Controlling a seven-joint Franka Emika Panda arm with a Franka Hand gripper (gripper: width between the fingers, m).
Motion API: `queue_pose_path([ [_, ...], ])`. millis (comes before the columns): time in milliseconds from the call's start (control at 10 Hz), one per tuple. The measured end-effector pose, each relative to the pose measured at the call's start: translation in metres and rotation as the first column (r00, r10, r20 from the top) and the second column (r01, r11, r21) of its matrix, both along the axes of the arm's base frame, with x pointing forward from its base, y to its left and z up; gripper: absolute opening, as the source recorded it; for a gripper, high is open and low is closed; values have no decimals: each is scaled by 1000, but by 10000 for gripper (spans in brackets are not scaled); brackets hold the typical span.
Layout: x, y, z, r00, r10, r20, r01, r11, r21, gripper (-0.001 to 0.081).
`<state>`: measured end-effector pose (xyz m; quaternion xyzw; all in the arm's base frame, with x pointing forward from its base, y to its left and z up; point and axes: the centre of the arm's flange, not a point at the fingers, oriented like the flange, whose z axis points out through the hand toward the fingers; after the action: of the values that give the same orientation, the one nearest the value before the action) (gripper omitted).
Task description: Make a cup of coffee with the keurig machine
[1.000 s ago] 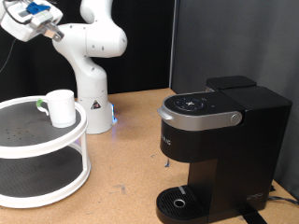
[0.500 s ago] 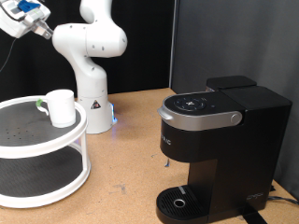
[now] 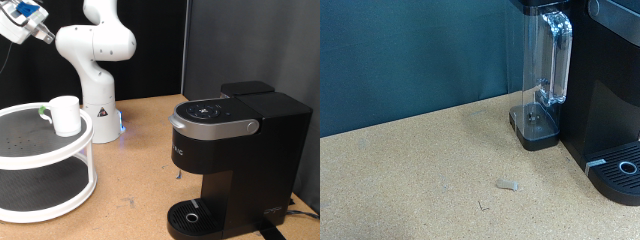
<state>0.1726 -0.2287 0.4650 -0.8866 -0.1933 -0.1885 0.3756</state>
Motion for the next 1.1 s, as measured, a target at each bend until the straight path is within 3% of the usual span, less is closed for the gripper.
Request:
queue_pose_path([
  [300, 1, 4, -4, 997, 65, -49, -68, 995, -76, 1],
  [700, 20, 8, 5, 996, 78, -49, -84, 988, -130, 1],
  [900, 34, 1, 12, 1000, 18, 16, -15, 986, -168, 1],
  [1100, 37, -4, 18, 998, -23, 66, 33, 988, -149, 1],
])
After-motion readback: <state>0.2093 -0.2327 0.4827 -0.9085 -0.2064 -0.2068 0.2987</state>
